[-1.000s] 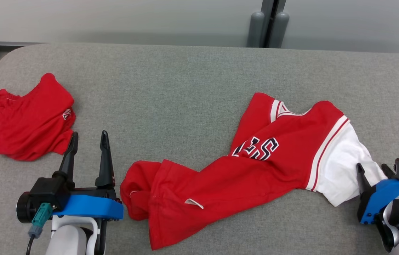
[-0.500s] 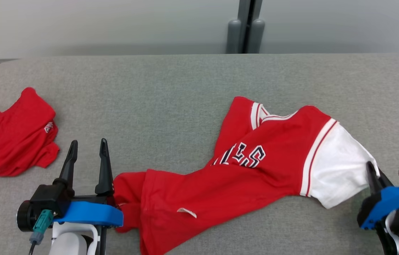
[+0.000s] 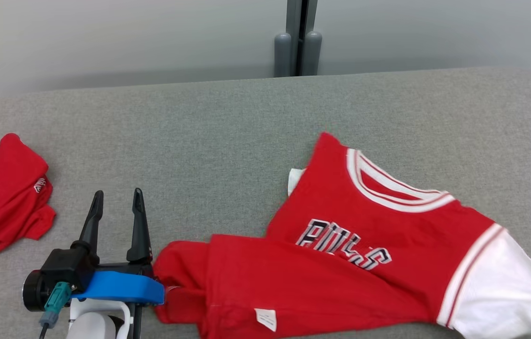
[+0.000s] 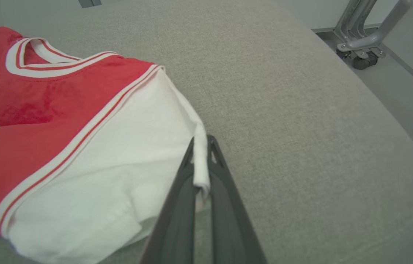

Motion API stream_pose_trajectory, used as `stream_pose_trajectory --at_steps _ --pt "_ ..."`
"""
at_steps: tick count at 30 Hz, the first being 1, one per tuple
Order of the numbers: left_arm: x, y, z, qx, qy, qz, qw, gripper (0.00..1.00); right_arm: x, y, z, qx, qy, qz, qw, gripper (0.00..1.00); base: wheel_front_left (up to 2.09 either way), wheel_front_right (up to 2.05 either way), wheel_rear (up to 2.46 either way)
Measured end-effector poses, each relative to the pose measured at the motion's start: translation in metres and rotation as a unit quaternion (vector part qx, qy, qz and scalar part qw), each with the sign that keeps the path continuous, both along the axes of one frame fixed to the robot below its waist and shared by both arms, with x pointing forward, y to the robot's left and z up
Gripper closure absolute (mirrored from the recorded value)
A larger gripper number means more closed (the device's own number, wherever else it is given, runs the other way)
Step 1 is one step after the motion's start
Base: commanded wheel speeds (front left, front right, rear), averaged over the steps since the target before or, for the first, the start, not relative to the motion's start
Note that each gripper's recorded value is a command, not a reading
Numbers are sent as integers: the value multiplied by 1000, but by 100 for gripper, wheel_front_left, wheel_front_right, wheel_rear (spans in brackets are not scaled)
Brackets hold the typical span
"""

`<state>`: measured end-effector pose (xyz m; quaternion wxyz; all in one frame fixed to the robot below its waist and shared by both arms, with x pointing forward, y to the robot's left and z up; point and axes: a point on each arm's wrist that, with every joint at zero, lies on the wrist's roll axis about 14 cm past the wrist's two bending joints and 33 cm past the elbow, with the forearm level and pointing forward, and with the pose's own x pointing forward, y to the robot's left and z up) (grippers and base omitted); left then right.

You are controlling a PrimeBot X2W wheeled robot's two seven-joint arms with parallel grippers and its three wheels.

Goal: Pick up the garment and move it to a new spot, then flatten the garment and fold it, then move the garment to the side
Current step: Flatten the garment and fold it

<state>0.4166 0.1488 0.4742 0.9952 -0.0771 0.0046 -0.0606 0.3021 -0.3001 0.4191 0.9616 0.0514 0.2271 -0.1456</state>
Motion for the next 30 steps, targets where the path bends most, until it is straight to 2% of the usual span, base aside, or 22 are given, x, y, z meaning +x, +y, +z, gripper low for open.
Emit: stream_pose_trajectory --at_steps 4,5,6,7,10,15,19,23,30 --pt "1 -2 -2 0 2 -4 1000 0 -28 -9 -8 1 46 -20 999 100 0 0 0" --pt "1 -2 -2 0 3 -4 1000 0 -30 -8 -8 1 49 -20 999 63 0 0 0" --pt "1 -2 -2 0 3 -5 1000 0 -29 -8 -5 -4 45 -18 999 3 0 0 0" --pt "1 -2 -2 0 2 -5 1000 0 -27 -7 -2 -10 41 -14 999 0 0 0 0" --pt "0 -1 1 0 -1 -4 1000 0 -10 -3 15 -22 2 -3 1000 0 0 0 0" --pt "-3 5 3 2 -3 4 1000 0 38 17 59 -48 -82 39 995 0 0 0 0" --pt "-4 11 1 4 0 12 1000 0 83 42 98 -76 -145 100 982 0 0 0 0" --pt "-4 17 -2 5 4 20 1000 0 127 85 121 -79 -181 172 965 0 0 0 0" --pt "1 25 -1 -1 3 32 999 0 186 145 121 -88 -166 271 944 0 0 0 0"
